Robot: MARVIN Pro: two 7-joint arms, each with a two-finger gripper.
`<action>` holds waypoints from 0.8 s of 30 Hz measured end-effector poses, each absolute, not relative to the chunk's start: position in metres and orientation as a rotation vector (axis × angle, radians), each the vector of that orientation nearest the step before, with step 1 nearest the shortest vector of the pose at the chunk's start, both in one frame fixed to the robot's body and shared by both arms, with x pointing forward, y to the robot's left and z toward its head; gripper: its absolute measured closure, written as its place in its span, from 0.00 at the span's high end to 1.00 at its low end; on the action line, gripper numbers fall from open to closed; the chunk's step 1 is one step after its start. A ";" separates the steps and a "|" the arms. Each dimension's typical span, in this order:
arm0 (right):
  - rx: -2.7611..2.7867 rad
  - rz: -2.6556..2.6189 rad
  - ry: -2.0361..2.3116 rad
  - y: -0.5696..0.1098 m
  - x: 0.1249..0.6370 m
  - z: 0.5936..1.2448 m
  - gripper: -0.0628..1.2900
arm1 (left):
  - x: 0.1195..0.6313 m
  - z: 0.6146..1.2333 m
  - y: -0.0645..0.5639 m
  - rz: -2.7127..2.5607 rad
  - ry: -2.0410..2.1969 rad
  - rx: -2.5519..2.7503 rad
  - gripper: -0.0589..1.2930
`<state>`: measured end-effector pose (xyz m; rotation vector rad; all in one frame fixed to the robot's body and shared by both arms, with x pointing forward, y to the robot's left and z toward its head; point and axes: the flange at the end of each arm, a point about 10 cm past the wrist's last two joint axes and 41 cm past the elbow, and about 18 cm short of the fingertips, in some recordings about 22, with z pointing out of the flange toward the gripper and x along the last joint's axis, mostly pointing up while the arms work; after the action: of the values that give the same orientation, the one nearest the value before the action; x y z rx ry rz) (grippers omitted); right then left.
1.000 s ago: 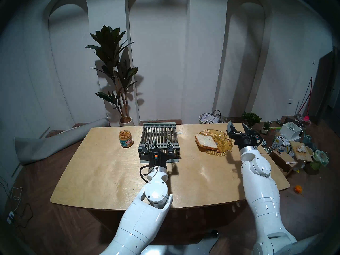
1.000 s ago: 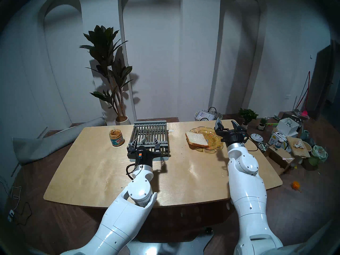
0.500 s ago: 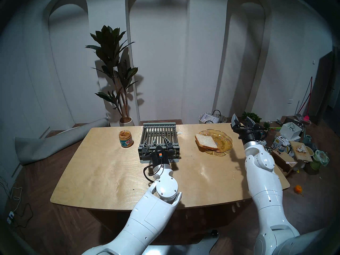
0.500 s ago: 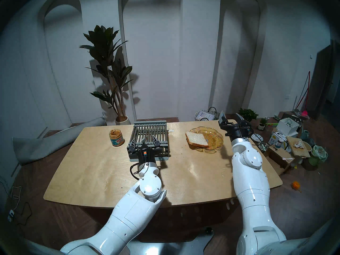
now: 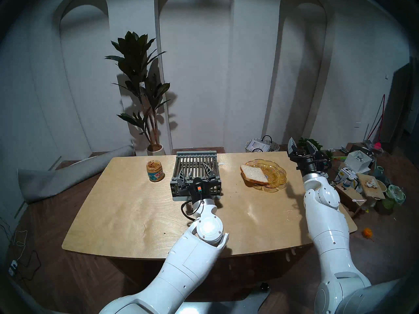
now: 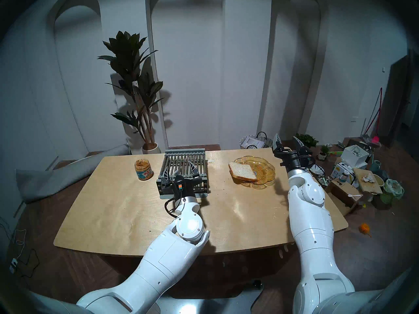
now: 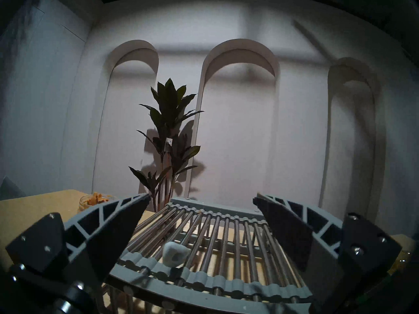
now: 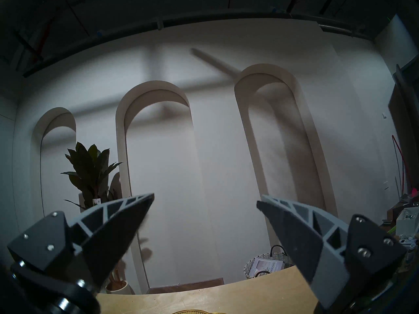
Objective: Spread peanut butter over the slice of bread with the knife
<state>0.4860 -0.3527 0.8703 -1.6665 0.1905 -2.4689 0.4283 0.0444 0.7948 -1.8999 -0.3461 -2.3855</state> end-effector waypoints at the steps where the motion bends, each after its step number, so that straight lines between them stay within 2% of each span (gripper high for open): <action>1: -1.663 -2.471 0.190 -0.353 0.486 0.871 0.97 | 0.428 0.794 0.044 -2.390 -0.338 -1.907 0.97; 24: -1.640 -2.503 0.191 -0.336 0.490 0.877 0.97 | 0.441 0.771 0.076 -2.375 -0.260 -2.045 0.97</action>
<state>0.4897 -0.3361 0.8768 -1.6404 0.1908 -2.5033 0.4405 0.0761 0.7706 -2.0447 -0.2602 -2.3755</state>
